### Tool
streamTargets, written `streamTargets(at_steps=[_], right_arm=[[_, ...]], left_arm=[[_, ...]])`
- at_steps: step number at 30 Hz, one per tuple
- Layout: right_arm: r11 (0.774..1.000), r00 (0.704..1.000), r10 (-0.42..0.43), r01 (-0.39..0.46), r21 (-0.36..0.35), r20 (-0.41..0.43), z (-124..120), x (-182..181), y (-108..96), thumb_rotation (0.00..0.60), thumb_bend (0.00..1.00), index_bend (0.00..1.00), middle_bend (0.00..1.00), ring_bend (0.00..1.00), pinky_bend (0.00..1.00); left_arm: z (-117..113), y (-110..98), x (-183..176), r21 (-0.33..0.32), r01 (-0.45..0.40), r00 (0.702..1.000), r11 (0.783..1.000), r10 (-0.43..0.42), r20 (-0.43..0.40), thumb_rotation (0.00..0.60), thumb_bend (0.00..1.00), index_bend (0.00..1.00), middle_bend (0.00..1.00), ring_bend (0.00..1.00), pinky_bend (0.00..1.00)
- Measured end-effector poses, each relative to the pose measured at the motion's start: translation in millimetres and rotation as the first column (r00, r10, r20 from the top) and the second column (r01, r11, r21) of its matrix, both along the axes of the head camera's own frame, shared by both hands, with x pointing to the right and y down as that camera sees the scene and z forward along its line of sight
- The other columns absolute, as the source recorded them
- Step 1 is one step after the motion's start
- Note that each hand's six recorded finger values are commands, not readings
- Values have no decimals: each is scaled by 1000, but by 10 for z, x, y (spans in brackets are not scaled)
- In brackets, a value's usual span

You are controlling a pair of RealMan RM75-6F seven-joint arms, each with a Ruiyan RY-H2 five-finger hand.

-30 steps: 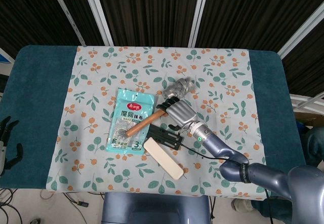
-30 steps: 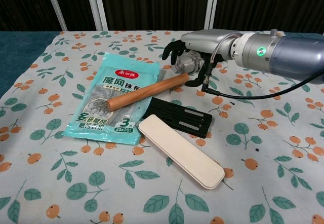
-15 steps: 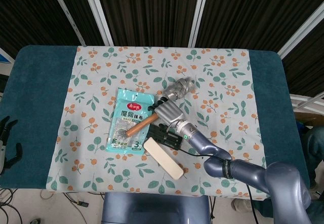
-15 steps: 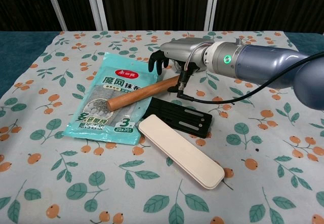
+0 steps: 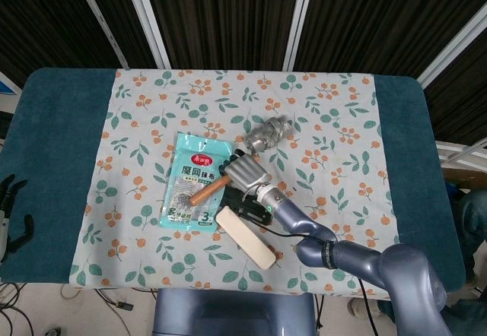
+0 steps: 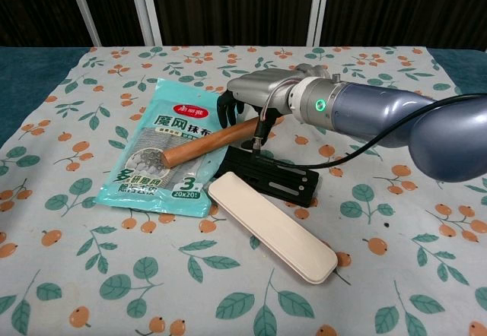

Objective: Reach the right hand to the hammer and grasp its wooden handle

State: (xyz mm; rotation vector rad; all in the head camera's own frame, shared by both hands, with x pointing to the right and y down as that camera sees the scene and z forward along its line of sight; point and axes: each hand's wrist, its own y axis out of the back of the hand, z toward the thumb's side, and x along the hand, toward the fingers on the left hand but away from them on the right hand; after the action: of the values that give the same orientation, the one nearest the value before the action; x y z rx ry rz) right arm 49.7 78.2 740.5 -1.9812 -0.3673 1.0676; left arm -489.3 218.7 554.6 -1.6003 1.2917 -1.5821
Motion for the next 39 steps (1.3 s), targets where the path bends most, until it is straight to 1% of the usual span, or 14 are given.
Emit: streamTargets(at_steps=[15, 23, 29, 35, 39], right_arm=[[1000, 1000, 9, -9, 13, -15, 83, -73, -4, 600, 353, 422, 377, 297, 162], [1000, 1000, -1, 1, 4, -19, 100, -87, 26, 600, 353, 437, 412, 327, 163], [1000, 1000, -1, 1, -5, -10, 95, -113, 41, 600, 360, 511, 488, 392, 162], [1000, 1000, -5, 5, -8, 3, 81, -122, 60, 600, 375, 538, 507, 409, 162], [1000, 1000, 7, -6, -22, 29, 48, -122, 60, 600, 377, 541, 508, 410, 162]], left_arm=[[-3, 0, -10, -3, 13, 1000, 1000, -13, 1, 600, 575, 108, 4, 16, 0], [1, 4, -3, -6, 14, 1000, 1000, -14, 1, 600, 575, 108, 4, 16, 0], [-2, 5, -6, -5, 16, 1000, 1000, -16, 1, 600, 575, 109, 4, 16, 0], [-2, 4, -11, -6, 20, 1000, 1000, -20, 0, 600, 575, 108, 4, 16, 30], [-5, 7, -13, -6, 24, 1000, 1000, -24, 0, 600, 575, 108, 4, 16, 32]])
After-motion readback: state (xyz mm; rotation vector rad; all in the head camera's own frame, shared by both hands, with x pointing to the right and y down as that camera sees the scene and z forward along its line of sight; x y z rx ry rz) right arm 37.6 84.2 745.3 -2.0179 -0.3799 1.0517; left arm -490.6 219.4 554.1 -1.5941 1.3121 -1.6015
